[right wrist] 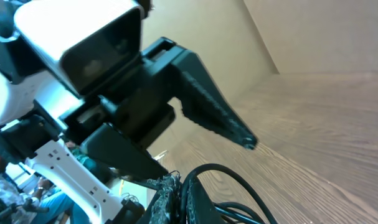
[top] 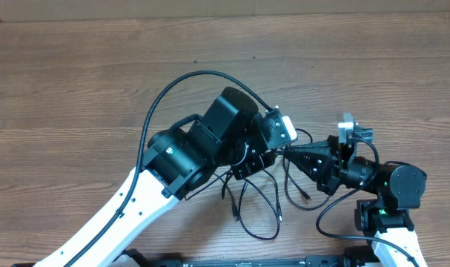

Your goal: Untangle cables

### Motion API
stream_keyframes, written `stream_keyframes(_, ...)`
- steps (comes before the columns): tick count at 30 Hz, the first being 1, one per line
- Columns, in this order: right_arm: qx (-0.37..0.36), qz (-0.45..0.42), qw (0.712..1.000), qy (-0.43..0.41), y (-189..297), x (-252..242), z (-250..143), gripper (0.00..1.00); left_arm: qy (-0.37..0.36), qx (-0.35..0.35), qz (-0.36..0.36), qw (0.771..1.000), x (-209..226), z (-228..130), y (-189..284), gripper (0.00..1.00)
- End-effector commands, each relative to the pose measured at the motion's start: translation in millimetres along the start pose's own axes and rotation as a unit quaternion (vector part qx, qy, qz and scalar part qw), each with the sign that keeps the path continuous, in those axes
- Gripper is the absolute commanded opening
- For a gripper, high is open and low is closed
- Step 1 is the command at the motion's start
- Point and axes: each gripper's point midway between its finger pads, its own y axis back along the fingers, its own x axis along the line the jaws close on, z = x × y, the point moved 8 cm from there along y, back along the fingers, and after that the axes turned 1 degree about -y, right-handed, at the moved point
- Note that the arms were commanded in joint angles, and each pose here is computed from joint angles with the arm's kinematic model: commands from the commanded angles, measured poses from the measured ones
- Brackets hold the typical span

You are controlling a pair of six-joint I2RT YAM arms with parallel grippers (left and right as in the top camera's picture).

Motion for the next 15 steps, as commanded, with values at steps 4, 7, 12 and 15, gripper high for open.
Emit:
stream_keyframes(4,0.005,0.017,1.0,-0.009,-0.1,7.6,3.6,0.04,-0.069,-0.032,0.006,0.997,5.3,13.0,-1.8,0.75)
stream_keyframes(7,0.009,0.02,1.0,-0.01,0.0,8.3,2.9,0.04,-0.089,-0.038,0.01,0.995,7.6,16.0,-6.1,0.66)
stream_keyframes(12,0.009,0.02,1.0,-0.01,0.0,8.3,2.9,0.04,-0.084,-0.021,0.0,0.996,8.2,11.7,-15.9,0.04)
stream_keyframes(15,0.009,0.02,1.0,-0.01,0.0,8.1,3.0,0.04,-0.084,-0.031,-0.028,0.996,3.1,12.7,-16.5,0.04)
